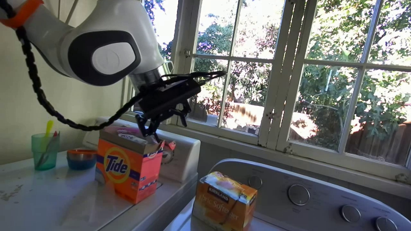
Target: Move the yellow box backwards then put the orange box on top of the machine on the right and press a button on the left washing machine.
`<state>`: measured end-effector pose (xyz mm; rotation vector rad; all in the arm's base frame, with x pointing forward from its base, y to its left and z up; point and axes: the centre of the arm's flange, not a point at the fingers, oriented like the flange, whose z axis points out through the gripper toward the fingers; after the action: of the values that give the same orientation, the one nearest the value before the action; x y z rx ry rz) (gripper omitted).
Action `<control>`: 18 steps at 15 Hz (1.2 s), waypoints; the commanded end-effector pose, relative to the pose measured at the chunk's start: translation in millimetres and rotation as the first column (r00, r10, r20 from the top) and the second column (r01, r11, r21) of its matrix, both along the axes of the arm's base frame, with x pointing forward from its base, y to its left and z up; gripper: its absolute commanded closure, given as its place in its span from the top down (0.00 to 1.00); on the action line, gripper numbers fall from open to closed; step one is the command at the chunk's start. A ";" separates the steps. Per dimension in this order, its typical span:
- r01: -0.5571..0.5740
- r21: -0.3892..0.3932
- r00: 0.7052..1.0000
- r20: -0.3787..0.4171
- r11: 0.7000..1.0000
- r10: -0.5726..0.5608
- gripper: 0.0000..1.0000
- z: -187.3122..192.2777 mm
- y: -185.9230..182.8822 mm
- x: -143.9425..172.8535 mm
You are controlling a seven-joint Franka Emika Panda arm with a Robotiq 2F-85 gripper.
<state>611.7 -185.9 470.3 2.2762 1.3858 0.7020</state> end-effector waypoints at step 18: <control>-0.699 0.079 0.686 -0.207 0.710 0.698 1.00 14.0 128.3 19.9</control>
<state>635.7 -66.7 489.8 1.8828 2.2651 0.7014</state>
